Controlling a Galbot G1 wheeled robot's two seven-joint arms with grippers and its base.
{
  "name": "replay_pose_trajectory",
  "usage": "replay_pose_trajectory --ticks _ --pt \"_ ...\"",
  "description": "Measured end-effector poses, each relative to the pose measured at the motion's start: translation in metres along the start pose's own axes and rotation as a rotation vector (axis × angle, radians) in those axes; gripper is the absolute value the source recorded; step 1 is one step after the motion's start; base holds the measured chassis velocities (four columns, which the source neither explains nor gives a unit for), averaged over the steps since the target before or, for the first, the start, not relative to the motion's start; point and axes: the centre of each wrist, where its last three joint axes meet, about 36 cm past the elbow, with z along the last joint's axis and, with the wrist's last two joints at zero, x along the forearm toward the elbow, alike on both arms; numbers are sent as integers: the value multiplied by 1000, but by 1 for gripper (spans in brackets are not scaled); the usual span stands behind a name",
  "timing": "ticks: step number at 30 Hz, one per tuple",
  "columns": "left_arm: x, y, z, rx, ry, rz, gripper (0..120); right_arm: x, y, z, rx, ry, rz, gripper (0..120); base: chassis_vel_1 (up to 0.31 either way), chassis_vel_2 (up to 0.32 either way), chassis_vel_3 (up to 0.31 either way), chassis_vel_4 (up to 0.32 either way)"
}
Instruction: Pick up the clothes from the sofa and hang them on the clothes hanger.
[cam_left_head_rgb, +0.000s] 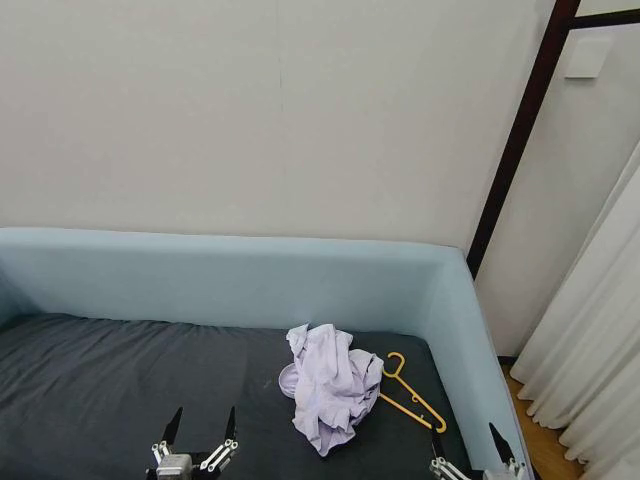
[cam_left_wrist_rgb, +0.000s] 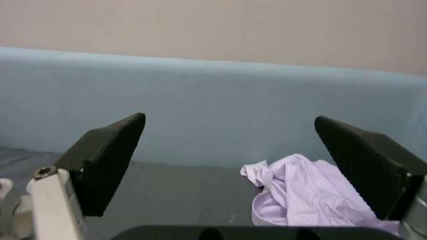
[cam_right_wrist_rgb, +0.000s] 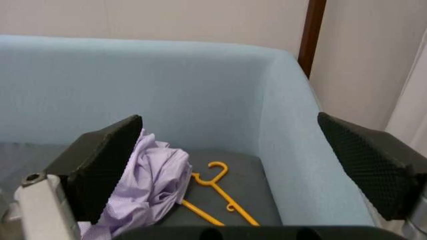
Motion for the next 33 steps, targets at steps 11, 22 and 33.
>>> replay_pose_trajectory --ticks 11,22,33 --pt "1 0 3 -3 9 2 100 0 -1 -2 -18 18 5 100 0 0 0 0" --pt "2 1 4 -7 10 9 100 -1 2 -9 -72 62 -6 100 0 0 0 0" --pt "2 3 8 -13 20 10 100 -21 -20 -35 -118 128 -93 100 0 0 0 0"
